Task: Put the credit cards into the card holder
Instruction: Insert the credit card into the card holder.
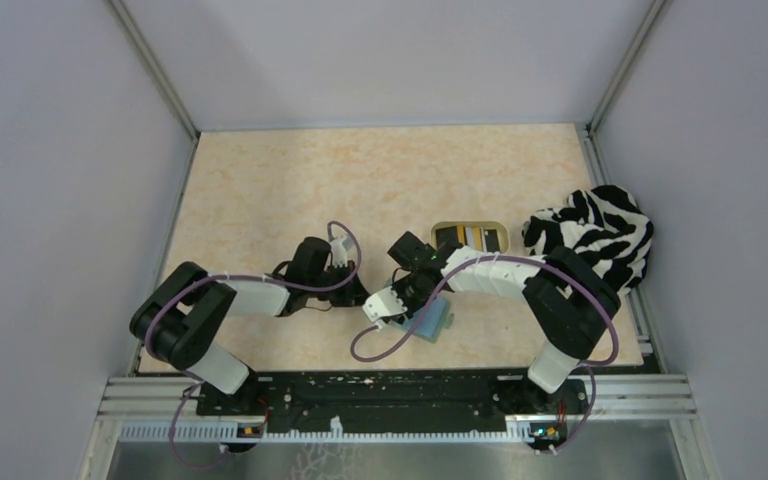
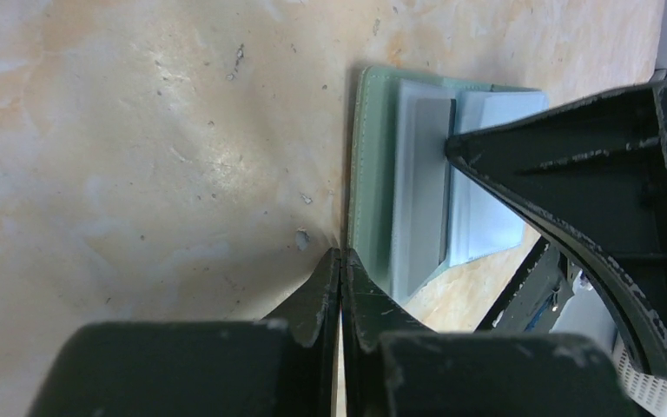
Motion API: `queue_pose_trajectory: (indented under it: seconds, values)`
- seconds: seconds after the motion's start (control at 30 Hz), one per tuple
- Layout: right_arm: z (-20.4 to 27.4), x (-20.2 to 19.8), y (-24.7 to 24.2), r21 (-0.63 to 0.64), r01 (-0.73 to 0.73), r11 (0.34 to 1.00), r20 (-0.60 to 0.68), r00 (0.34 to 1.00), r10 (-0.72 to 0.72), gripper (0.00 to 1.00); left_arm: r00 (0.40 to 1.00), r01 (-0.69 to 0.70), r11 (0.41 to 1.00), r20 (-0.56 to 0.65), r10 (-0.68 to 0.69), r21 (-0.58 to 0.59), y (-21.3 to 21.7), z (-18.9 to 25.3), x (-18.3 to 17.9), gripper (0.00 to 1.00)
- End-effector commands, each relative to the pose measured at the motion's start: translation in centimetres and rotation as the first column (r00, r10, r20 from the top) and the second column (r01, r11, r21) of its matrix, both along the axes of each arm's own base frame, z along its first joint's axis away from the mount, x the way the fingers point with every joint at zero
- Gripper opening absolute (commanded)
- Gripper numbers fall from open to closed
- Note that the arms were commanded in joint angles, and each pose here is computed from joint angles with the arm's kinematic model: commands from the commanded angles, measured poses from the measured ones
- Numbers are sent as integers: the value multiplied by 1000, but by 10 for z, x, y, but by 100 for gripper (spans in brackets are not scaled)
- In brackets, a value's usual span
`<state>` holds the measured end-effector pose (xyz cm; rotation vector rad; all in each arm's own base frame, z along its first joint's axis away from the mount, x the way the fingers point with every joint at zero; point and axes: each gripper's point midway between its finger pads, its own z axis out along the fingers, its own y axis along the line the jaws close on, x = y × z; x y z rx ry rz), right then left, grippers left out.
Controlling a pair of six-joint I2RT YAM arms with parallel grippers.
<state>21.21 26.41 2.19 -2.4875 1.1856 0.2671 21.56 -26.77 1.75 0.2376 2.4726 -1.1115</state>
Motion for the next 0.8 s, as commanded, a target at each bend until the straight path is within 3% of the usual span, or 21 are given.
queue_pose_trajectory:
  seconds: [0.0, 0.17, 0.4, 0.53, 0.63, 0.77]
  values:
    - [6, 16, 10, 55, 52, 997, 75, 996, -56, 0, 997, 12, 998, -77, -6, 70, 12, -23, -23, 5]
    - [15, 9, 9, 83, 46, 995, 25, 999, -48, 0, 997, -33, 996, -64, 38, 84, 17, -22, -20, 5]
    - [55, 0, -6, 267, 87, 960, -133, 990, -53, 0, 992, -116, 992, 61, 113, 53, 25, 8, -6, 10]
    - [63, -1, -12, 340, 94, 936, -147, 988, -45, 14, 977, -122, 992, 176, 121, -6, 25, 38, 2, 14]
    - [53, -4, -12, 346, 82, 935, -146, 989, -32, 21, 964, -115, 992, 238, 123, -46, 25, 53, 3, 26]
    - [36, -6, -8, 289, 29, 957, -90, 996, -3, 11, 968, -112, 993, 225, 115, -29, 24, 47, 4, 26]
